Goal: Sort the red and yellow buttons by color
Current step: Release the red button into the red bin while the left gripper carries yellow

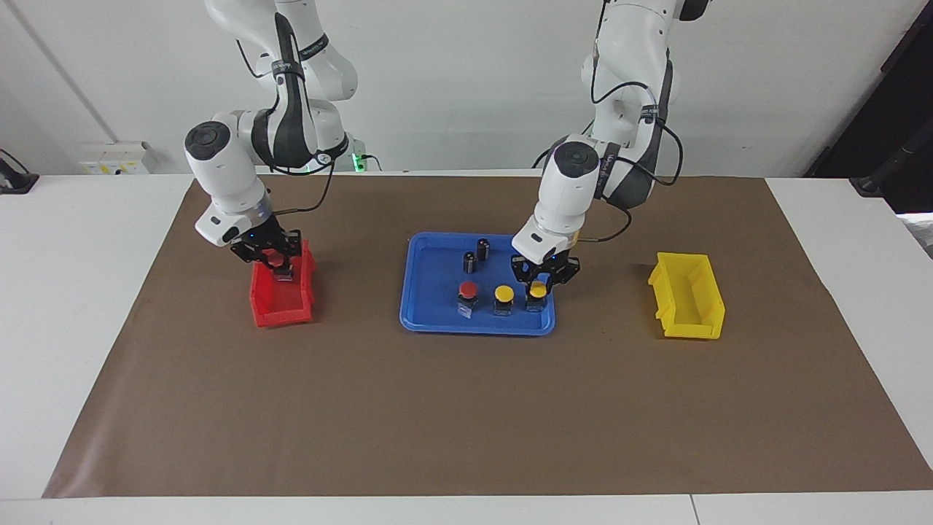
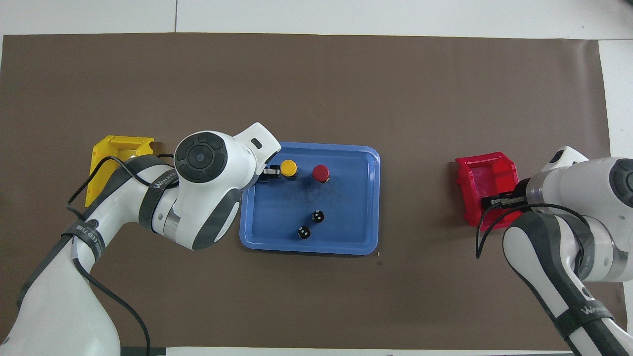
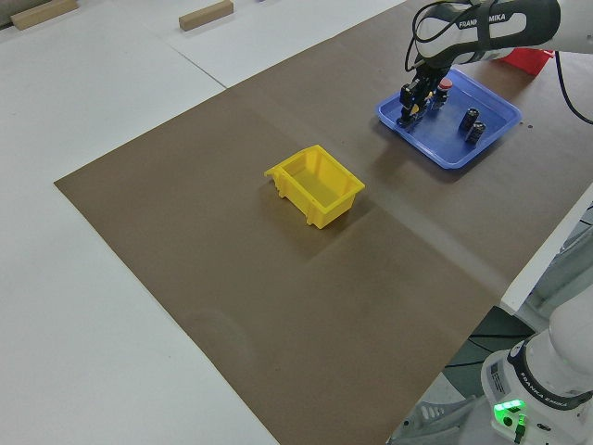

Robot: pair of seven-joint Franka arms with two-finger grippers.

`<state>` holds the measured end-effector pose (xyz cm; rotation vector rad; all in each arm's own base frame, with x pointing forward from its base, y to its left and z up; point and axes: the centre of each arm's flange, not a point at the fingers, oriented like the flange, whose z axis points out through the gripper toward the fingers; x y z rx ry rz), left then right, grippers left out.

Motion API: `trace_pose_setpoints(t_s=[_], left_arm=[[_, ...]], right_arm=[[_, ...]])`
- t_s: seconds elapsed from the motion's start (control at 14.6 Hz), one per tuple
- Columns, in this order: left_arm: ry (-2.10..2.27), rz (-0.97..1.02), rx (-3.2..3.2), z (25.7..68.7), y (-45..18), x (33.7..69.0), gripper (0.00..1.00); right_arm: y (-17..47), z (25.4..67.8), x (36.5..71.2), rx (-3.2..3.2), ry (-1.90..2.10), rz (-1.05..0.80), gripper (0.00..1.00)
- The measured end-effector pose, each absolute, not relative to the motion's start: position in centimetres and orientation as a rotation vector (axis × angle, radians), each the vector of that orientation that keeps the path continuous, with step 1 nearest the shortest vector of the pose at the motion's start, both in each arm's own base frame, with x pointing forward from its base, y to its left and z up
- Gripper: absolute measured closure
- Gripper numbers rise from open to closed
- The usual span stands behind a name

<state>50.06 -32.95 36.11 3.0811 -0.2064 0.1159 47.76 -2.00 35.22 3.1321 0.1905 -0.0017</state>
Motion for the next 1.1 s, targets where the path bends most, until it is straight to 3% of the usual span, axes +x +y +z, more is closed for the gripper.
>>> trace_pose_setpoints(t_s=[0.14, 0.34, 0.55, 0.75, 1.1], left_arm=[[-0.196, 0.055, 3.094, 36.9, -32.9, 49.9, 0.59], [-0.186, -0.032, 3.119, 41.8, -31.6, 49.4, 0.59], [-0.155, -0.067, 3.124, 45.9, -24.3, 51.2, 0.59], [-0.163, -0.053, 3.114, 46.7, -13.1, 54.8, 0.59], [-0.177, 0.008, 3.109, 45.9, -3.6, 56.6, 0.59]], right_arm=[[-2.0, 34.7, 47.5, 3.132, 0.19, -0.002, 0.62], [-2.0, 33.9, 47.2, 3.133, 0.191, -0.003, 0.62], [-2.0, 33.7, 47.2, 3.132, 0.192, 0.013, 0.62], [-2.0, 33.7, 47.2, 3.132, 0.191, 0.013, 0.37], [-2.0, 36.4, 48.8, 3.136, 0.192, -0.023, 0.23]])
